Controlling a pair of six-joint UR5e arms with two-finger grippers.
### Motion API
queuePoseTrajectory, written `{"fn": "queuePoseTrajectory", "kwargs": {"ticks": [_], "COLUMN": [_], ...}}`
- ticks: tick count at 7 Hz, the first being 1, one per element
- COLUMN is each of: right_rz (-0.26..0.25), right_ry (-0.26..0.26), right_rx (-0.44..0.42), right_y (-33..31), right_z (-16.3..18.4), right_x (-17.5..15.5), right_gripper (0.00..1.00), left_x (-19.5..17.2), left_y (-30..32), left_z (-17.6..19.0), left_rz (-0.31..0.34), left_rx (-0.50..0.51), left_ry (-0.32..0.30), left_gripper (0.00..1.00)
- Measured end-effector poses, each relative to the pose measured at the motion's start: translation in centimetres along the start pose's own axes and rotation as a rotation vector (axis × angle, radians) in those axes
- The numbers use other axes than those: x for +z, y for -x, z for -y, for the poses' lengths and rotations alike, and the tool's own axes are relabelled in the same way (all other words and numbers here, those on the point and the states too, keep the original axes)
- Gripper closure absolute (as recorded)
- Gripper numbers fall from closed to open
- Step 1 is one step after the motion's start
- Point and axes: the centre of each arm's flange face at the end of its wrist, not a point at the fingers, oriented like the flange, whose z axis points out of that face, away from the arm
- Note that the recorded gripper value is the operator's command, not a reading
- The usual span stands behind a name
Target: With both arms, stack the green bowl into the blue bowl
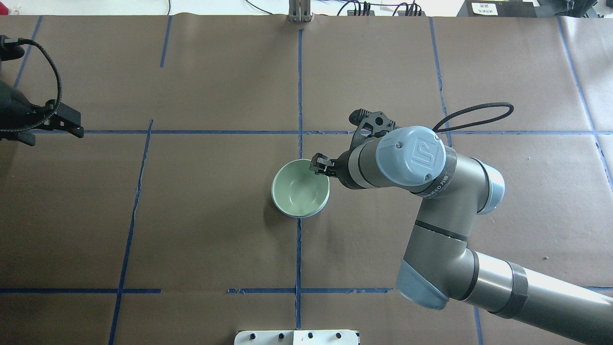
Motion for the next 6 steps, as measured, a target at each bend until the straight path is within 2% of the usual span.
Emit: {"fn": "queuePoseTrajectory", "kwargs": {"ticks": [2,4,6], "right_rz": [-0.056,-0.141,-0.199], "right_ry": [-0.015,0.059,0.145], "right_rx": [-0.026,-0.188,-0.393], "right_y": [-1.3,-7.0,-19.6], "right_z": [4.6,14.0,22.1], "right_x": [-2.5,-7.5,-11.8], "right_gripper": [0.0,0.0,0.0], "left_x": [1.7,2.3,2.2], "left_y": [-0.8,-0.5,3.4], "left_z": [1.3,1.5,2.1], "left_rz": [0.018,0.026,0.062], "left_rx": [0.019,0.069,0.026], "left_ry": [-0.024,-0.039,-0.039], "left_gripper": [0.0,0.0,0.0]}}
